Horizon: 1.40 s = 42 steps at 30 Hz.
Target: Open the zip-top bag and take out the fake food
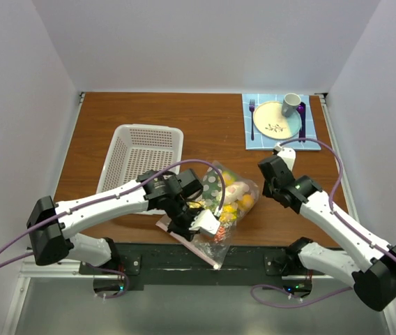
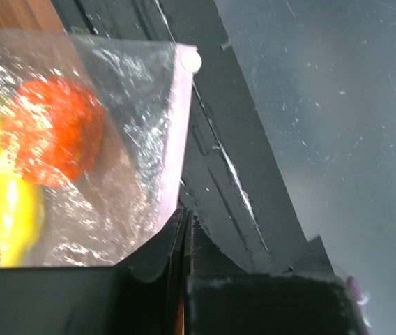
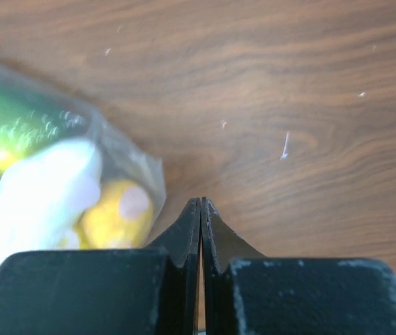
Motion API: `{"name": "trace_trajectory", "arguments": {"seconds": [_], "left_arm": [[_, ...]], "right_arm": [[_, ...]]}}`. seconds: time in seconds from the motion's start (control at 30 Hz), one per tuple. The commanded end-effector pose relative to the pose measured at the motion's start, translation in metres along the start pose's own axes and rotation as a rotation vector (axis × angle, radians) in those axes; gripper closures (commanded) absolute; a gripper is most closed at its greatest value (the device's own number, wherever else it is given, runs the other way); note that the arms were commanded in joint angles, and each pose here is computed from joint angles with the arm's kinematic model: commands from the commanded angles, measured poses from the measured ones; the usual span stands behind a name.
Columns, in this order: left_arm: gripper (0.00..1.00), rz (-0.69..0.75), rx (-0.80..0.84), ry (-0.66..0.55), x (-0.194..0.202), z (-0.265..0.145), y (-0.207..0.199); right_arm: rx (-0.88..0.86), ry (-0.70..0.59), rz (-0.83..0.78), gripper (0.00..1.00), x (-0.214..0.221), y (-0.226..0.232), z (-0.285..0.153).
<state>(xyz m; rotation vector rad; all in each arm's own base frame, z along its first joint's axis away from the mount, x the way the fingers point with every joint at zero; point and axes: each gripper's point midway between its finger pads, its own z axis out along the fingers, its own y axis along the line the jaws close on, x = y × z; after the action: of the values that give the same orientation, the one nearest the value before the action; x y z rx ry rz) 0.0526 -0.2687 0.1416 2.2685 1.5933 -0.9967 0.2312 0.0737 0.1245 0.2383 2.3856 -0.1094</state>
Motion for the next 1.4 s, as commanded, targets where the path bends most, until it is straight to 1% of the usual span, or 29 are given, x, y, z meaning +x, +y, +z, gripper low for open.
{"name": "trace_trajectory", "arguments": {"seconds": [0.0, 0.03, 0.07, 0.1, 0.13, 0.2, 0.23, 0.27, 0.4, 0.5, 0.63, 0.67, 0.7, 0.73, 0.8, 0.83, 0.87, 0.9, 0.97, 1.03, 1.13, 1.2, 1.23, 1.27, 1.3, 1.37], "left_arm": [[1.0, -0.041, 0.047, 0.04, 0.011, 0.002, -0.012], [1.0, -0.042, 0.057, 0.036, 0.011, 0.002, -0.015], [1.0, -0.033, 0.051, 0.021, 0.008, 0.001, -0.015], [1.0, -0.029, 0.044, 0.013, 0.007, 0.0, -0.015], [1.0, -0.036, 0.038, 0.016, 0.01, 0.001, -0.016], [1.0, -0.04, 0.015, 0.016, 0.012, 0.001, -0.014], [1.0, -0.061, 0.018, 0.026, 0.019, 0.004, -0.015], [1.0, -0.055, 0.007, 0.019, 0.019, 0.005, -0.015], [1.0, -0.053, -0.014, 0.041, 0.024, 0.006, -0.011], [1.0, -0.042, -0.015, 0.04, 0.023, 0.005, -0.01], [1.0, -0.019, 0.003, 0.011, 0.015, 0.002, -0.016], [1.0, -0.012, 0.001, 0.011, 0.015, 0.001, -0.016], [1.0, -0.009, -0.006, 0.02, 0.017, 0.001, -0.015], [1.0, 0.002, -0.012, 0.022, 0.017, 0.001, -0.014], [1.0, 0.009, -0.021, 0.029, 0.019, 0.0, -0.014], [1.0, 0.009, -0.024, 0.032, 0.021, 0.0, -0.014], [1.0, 0.011, -0.03, 0.03, 0.021, 0.0, -0.013], [1.0, 0.013, -0.033, 0.033, 0.021, 0.0, -0.012], [1.0, 0.018, -0.044, 0.033, 0.021, 0.0, -0.01], [1.0, 0.018, -0.061, 0.036, 0.023, 0.0, -0.007], [1.0, 0.028, -0.092, 0.046, 0.026, 0.003, 0.001], [0.99, 0.029, -0.133, 0.054, 0.028, 0.005, 0.011], [0.98, 0.016, -0.137, 0.06, 0.029, 0.007, 0.014], [0.97, 0.014, -0.149, 0.056, 0.028, 0.009, 0.019], [0.89, 0.003, -0.161, 0.06, 0.028, 0.011, 0.023], [0.79, -0.027, -0.166, 0.066, 0.029, 0.018, 0.03]], "right_arm": [[-0.113, -0.07, -0.002, 0.78, -0.035, 0.034, -0.024], [-0.153, -0.114, -0.032, 0.6, -0.052, 0.045, -0.026], [-0.202, -0.144, -0.054, 0.35, -0.07, 0.06, -0.032], [-0.206, -0.137, -0.093, 0.22, -0.075, 0.071, -0.025], [-0.269, -0.121, -0.139, 0.12, -0.078, 0.088, -0.023], [-0.332, -0.114, -0.163, 0.03, -0.087, 0.11, -0.023], [-0.366, -0.09, -0.196, 0.02, -0.083, 0.126, -0.011], [-0.414, -0.059, -0.21, 0.02, -0.075, 0.138, -0.007], [-0.456, 0.011, -0.248, 0.02, -0.058, 0.162, 0.022], [-0.441, 0.087, -0.271, 0.05, -0.042, 0.17, 0.045], [-0.403, 0.123, -0.276, 0.15, -0.031, 0.171, 0.066], [-0.385, 0.128, -0.271, 0.24, -0.03, 0.169, 0.071], [-0.362, 0.131, -0.26, 0.29, -0.03, 0.166, 0.076], [-0.341, 0.124, -0.246, 0.36, -0.031, 0.163, 0.079], [-0.293, 0.111, -0.217, 0.73, -0.035, 0.153, 0.084], [-0.233, 0.078, -0.192, 0.86, -0.043, 0.143, 0.086], [-0.201, 0.066, -0.181, 0.96, -0.043, 0.136, 0.087], [-0.173, 0.051, -0.167, 1.0, -0.047, 0.129, 0.087], [-0.072, -0.003, -0.136, 1.0, -0.057, 0.108, 0.083], [-0.062, -0.027, -0.117, 1.0, -0.062, 0.101, 0.075], [0.01, 0.0, -0.088, 1.0, -0.05, 0.081, 0.07], [0.086, -0.015, -0.066, 1.0, -0.044, 0.06, 0.067], [0.115, -0.001, -0.043, 1.0, -0.032, 0.05, 0.067], [0.107, -0.012, -0.02, 1.0, -0.031, 0.045, 0.061], [0.107, -0.011, -0.011, 1.0, -0.026, 0.041, 0.06], [0.131, 0.025, 0.007, 0.97, -0.005, 0.031, 0.061]]}}
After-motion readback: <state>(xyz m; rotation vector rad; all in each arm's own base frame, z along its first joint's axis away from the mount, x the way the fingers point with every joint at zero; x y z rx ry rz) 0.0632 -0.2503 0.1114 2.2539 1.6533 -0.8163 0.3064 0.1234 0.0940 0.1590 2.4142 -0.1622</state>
